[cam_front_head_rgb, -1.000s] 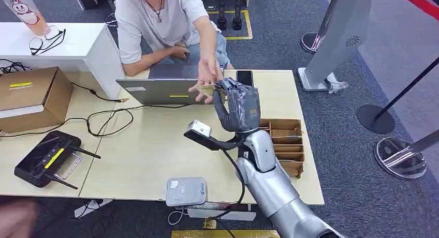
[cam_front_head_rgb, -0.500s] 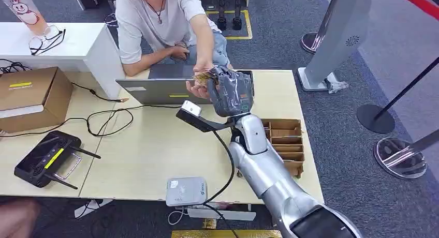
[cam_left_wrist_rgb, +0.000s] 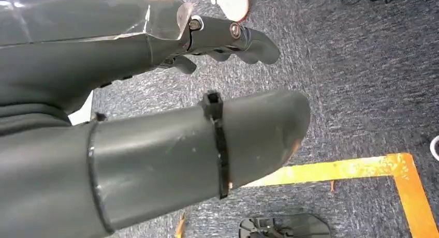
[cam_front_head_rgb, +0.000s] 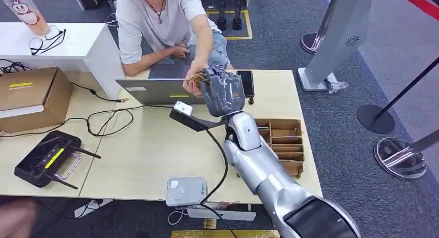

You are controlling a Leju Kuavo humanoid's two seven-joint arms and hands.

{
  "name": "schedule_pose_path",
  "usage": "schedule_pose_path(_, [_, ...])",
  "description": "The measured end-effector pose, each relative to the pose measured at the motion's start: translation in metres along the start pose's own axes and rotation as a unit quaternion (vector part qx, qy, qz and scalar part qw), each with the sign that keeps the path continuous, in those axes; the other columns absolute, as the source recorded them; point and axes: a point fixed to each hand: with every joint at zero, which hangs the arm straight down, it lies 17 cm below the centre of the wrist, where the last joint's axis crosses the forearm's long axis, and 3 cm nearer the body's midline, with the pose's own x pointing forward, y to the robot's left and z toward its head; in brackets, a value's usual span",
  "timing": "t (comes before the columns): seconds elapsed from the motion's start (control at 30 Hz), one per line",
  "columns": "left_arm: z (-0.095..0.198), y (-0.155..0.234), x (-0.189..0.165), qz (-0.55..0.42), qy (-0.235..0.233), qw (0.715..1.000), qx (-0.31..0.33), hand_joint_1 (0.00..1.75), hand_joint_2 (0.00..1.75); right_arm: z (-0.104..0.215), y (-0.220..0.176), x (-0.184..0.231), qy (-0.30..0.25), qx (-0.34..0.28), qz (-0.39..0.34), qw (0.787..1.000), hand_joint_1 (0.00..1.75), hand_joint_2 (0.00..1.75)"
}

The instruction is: Pass the card to the sensor for recognition and then transmit it.

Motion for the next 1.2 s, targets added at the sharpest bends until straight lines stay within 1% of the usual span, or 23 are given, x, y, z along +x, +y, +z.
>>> schedule_pose_path(0.13, [0.000, 0.000, 0.001, -0.001, -0.002, 1.000, 0.000, 0.00, 0.00, 0.001, 0.001, 0.000, -0.002, 0.001, -0.002, 1.000, 0.00, 1.75])
schedule_pose_path(0.33, [0.000, -0.001, 0.001, -0.004, -0.004, 1.000, -0.003, 0.00, 0.00, 0.008, 0.001, 0.002, -0.002, -0.006, -0.027, 1.000, 0.00, 1.75])
schedule_pose_path(0.63, [0.000, -0.001, 0.003, -0.008, -0.009, 1.000, -0.004, 0.00, 0.00, 0.027, -0.008, 0.009, 0.008, -0.023, -0.135, 0.990, 0.00, 1.75])
schedule_pose_path(0.67, [0.000, -0.001, 0.003, -0.008, -0.009, 1.000, -0.004, 0.00, 0.00, 0.029, -0.010, 0.009, 0.009, -0.026, -0.145, 0.989, 0.00, 0.00])
schedule_pose_path(0.8, [0.000, -0.001, 0.003, -0.009, -0.010, 1.000, -0.005, 0.00, 0.00, 0.036, -0.019, 0.013, 0.006, -0.037, -0.184, 0.982, 0.00, 0.00])
schedule_pose_path(0.93, [0.000, -0.002, 0.003, -0.013, -0.012, 1.000, -0.009, 0.00, 0.00, 0.049, -0.028, 0.014, 0.006, -0.045, -0.234, 0.971, 0.00, 0.00])
schedule_pose_path(1.2, [0.000, -0.003, 0.007, -0.019, -0.024, 0.999, -0.009, 0.00, 0.00, 0.089, -0.039, 0.017, -0.009, -0.043, -0.314, 0.949, 0.00, 0.00])
